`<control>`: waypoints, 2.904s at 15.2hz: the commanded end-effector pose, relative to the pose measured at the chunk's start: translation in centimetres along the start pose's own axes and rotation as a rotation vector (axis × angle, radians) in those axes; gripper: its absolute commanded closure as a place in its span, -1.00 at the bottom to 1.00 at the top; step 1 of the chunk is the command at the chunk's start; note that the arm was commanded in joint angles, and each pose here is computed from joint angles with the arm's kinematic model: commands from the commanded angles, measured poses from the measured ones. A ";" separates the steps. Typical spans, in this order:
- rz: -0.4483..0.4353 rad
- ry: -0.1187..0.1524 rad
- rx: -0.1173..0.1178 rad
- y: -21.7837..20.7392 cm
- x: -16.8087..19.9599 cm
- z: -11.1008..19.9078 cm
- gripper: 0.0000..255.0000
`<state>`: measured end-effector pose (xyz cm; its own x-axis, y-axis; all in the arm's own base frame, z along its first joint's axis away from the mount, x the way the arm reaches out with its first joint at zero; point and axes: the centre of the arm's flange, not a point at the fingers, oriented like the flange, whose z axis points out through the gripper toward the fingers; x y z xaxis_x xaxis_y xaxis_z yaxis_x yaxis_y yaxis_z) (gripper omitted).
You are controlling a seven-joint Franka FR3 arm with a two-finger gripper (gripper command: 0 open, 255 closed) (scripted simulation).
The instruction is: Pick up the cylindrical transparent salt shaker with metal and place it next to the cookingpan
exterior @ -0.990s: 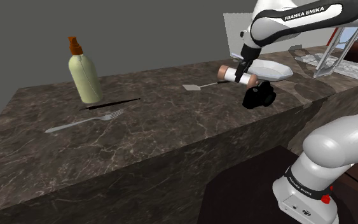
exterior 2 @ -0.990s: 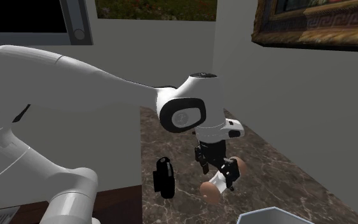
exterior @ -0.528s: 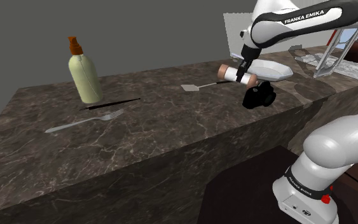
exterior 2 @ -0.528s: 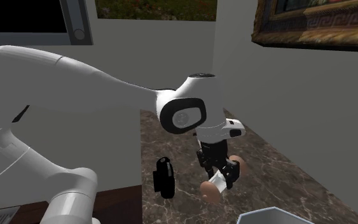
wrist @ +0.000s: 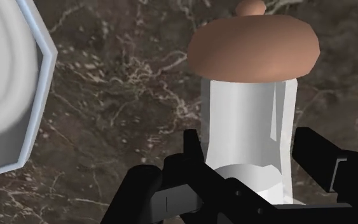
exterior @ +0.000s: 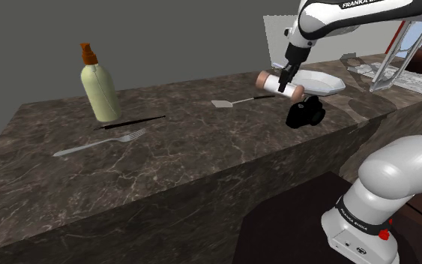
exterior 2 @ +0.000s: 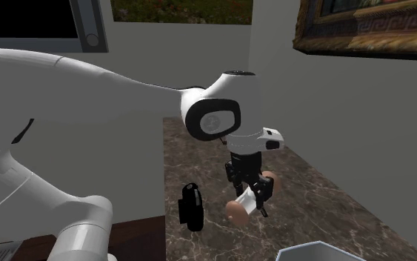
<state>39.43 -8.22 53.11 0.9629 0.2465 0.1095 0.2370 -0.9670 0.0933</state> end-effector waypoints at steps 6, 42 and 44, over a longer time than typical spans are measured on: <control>0.000 -0.001 0.001 0.3 0.4 -3.7 1.00; 0.000 -0.001 0.001 4.8 23.3 -8.6 1.00; 0.000 -0.001 0.001 4.8 23.2 -7.5 1.00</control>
<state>61.85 -6.66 63.94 0.9631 0.2464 0.1082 0.2370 -0.9671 0.0923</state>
